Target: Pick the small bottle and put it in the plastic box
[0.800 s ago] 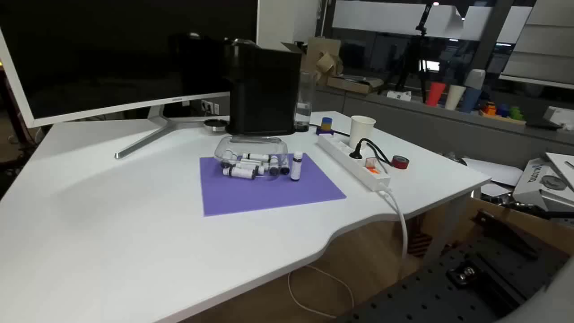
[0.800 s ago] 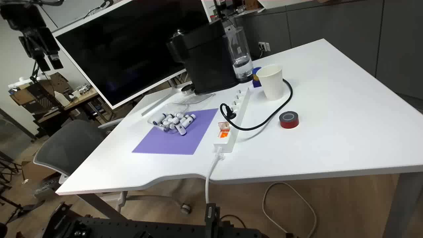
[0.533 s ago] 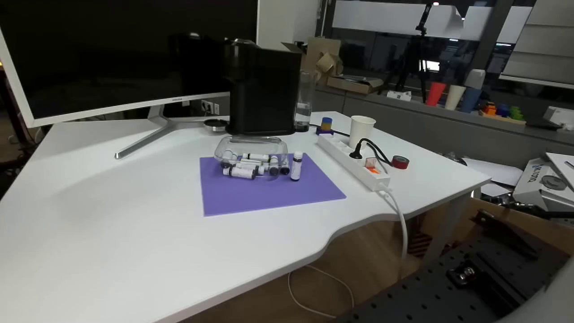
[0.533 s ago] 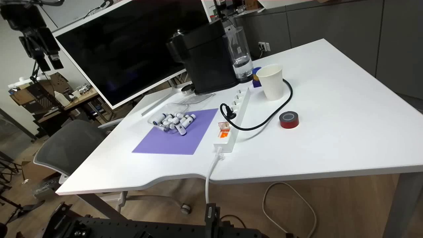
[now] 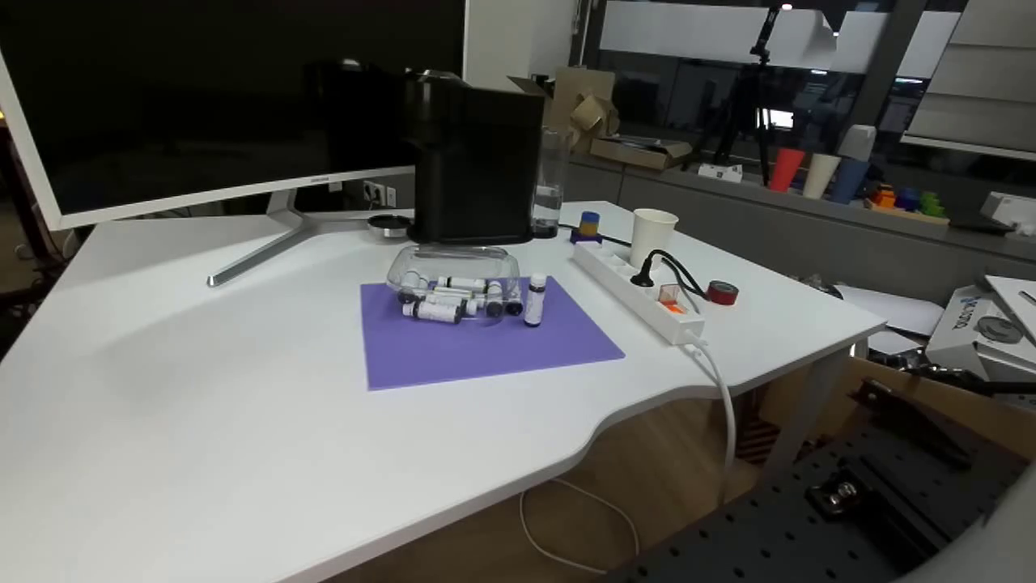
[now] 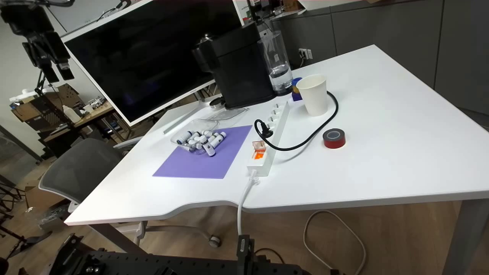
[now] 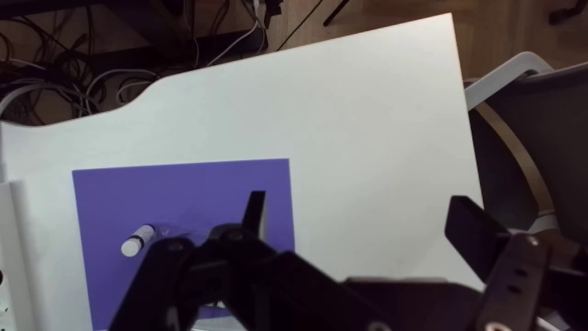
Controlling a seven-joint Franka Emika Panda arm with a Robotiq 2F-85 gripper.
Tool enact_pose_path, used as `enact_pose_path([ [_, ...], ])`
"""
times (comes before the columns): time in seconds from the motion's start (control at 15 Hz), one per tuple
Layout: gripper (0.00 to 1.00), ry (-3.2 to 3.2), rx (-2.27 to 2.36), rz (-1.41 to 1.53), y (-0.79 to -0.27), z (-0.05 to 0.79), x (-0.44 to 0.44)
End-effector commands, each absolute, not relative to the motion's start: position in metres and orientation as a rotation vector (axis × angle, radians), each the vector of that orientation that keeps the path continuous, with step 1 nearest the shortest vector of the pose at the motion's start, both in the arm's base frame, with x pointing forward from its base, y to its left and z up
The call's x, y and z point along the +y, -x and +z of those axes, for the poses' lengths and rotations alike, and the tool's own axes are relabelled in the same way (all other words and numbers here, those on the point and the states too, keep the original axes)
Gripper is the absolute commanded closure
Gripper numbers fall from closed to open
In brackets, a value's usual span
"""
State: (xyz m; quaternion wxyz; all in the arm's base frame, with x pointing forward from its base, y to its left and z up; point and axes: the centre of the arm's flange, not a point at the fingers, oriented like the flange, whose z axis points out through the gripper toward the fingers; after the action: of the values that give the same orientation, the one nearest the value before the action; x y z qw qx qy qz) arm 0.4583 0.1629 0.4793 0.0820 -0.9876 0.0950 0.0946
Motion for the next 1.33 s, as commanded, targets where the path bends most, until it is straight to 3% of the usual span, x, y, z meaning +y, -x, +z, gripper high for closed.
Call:
enact_pose_path([
  [0.0,0.0,3.065,0.28,0.106,-0.463,0.469,0.154],
  [0.4,0.0,3.238,0.235,-0.202,-0.482,0.43,0.099],
  [0.93,0.0,3.172,0.059,0.014,-0.495,0.357,0.003],
  [1.27,0.0,3.158,0.108,0.053,-0.491,0.348,-0.007],
])
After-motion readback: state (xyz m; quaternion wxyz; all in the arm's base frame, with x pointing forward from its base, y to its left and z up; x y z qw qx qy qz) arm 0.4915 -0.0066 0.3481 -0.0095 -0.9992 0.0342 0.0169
